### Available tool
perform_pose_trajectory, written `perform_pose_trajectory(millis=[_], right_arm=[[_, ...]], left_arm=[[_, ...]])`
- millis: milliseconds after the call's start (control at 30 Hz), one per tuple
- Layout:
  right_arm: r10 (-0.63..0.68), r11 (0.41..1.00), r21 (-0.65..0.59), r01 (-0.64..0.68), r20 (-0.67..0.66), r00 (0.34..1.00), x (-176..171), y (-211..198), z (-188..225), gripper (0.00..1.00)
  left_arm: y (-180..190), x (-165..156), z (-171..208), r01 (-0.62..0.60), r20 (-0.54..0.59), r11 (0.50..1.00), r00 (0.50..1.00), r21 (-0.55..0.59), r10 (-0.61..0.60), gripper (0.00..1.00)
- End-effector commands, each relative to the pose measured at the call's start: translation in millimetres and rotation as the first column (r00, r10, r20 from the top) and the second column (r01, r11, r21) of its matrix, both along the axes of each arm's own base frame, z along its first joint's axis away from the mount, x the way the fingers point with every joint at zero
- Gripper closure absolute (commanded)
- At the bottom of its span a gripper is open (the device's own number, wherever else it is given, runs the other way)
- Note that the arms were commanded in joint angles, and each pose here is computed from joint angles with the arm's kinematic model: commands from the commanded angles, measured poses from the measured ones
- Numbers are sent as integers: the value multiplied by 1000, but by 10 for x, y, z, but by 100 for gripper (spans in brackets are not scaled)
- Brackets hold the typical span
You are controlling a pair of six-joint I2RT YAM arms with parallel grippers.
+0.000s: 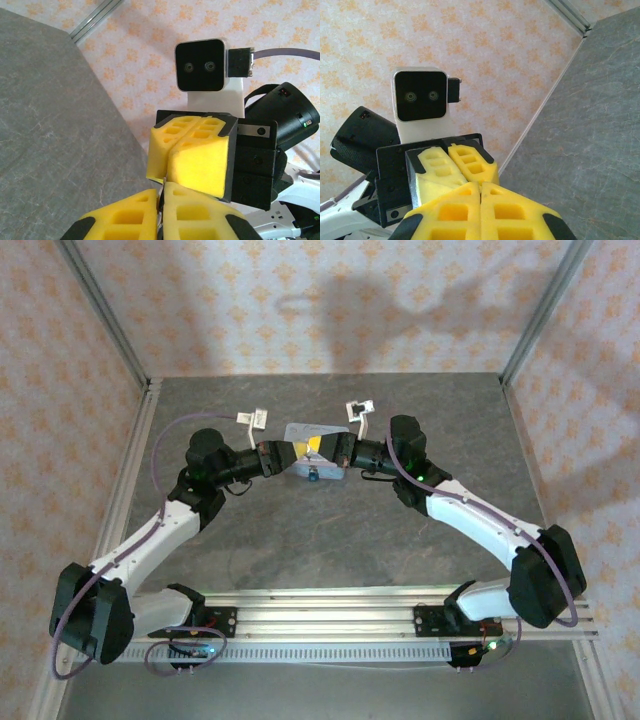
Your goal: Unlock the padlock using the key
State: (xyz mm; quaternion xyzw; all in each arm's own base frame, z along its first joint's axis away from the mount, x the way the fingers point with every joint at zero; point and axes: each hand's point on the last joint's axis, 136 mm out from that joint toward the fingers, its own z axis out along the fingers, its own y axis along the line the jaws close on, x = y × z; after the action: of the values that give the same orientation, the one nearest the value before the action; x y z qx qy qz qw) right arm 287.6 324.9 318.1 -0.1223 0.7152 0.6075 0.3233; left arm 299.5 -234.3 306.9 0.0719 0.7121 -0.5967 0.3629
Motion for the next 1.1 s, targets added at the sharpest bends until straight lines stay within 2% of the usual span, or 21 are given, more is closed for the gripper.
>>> perform_pose_trajectory(millis=[0, 133, 500, 533, 633, 1067], right_arm=[[-18, 999, 29, 17, 41, 999, -22, -28, 103, 100], [-52, 998, 34, 51, 42, 998, 14, -65, 97, 100], [-97, 993, 64, 95, 25, 995, 58, -105, 62, 100], [-97, 993, 66, 95, 25, 995, 56, -99, 65, 100], [-97, 993, 67, 95, 26, 995, 53, -89, 68, 100], [-94, 994, 63, 92, 26, 995, 57, -58, 51, 100]], left_arm=[[31, -75, 240, 4, 85, 1000, 996, -19, -3, 92], [37, -81, 249, 2, 88, 1000, 996, -19, -1, 100], [35, -66, 239, 0, 84, 1000, 996, -12, 1, 100], [33, -65, 231, 0, 81, 1000, 997, -11, 1, 99], [32, -60, 233, 0, 79, 1000, 997, -11, 0, 89], [25, -69, 253, 9, 84, 1000, 996, -13, -7, 85]])
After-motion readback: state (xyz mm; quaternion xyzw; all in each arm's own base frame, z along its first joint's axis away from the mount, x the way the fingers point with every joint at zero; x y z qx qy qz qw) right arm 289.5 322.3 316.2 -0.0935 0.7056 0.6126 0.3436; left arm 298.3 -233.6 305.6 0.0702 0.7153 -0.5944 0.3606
